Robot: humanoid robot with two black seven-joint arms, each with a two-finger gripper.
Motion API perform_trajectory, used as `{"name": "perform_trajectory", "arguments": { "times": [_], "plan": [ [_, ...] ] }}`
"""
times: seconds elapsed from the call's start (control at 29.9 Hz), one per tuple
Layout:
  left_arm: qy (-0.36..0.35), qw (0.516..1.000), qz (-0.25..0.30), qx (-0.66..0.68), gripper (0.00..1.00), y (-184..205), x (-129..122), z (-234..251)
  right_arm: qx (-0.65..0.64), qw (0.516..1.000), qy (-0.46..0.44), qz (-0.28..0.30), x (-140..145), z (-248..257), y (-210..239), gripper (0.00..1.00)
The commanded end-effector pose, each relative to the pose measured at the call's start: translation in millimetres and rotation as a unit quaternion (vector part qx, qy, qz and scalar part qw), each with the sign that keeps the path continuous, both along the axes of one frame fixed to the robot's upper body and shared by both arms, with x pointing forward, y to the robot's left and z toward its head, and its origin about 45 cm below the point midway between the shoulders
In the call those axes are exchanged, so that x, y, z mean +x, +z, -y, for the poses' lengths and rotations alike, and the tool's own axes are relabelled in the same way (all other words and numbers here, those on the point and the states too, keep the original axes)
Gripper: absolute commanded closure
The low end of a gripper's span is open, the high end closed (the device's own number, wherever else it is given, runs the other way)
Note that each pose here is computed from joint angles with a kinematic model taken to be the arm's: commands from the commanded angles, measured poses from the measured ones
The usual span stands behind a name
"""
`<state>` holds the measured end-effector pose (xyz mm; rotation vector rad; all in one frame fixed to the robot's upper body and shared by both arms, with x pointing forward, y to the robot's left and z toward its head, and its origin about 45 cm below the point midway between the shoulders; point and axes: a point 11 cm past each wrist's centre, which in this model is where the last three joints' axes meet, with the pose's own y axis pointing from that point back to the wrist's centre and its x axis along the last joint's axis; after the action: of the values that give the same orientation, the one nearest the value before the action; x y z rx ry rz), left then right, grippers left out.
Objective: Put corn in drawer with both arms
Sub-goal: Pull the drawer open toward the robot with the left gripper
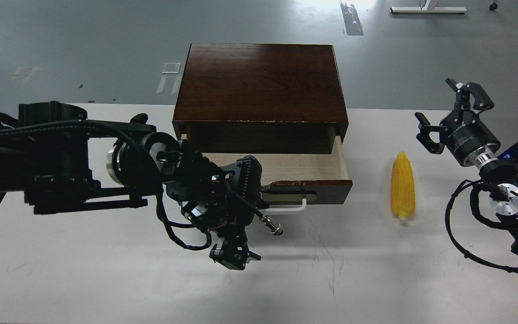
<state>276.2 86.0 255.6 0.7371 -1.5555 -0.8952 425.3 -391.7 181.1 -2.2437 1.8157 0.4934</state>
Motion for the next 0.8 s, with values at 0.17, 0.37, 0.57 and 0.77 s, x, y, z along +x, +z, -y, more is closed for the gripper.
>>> {"name": "perform_trajectory", "arguments": {
  "times": [0.17,0.37,0.57,0.77],
  "plan": [
    [-0.004,1.000,-0.001,-0.007,0.01,3.0,-2.4,3.5,0.000,1.000,-0.001,-0.001,-0.8,0.4,-1.2,0.00],
    [0.013,1.000,-0.001,-0.015,0.01,4.4,7.1,5.1,0.000,1.000,-0.001,-0.002,-1.2,0.8,-1.5,0.00],
    [0.022,1.000,-0.004,-0.011,0.01,-1.1,9.3,0.0,0.000,1.000,-0.001,-0.002,-1.2,0.8,-1.5,0.00],
    [0.019,0.999,0.004,-0.043,0.01,20.3,9.2,7.5,0.000,1.000,-0.002,-0.001,-1.2,1.6,-1.0,0.00]
  ]
}}
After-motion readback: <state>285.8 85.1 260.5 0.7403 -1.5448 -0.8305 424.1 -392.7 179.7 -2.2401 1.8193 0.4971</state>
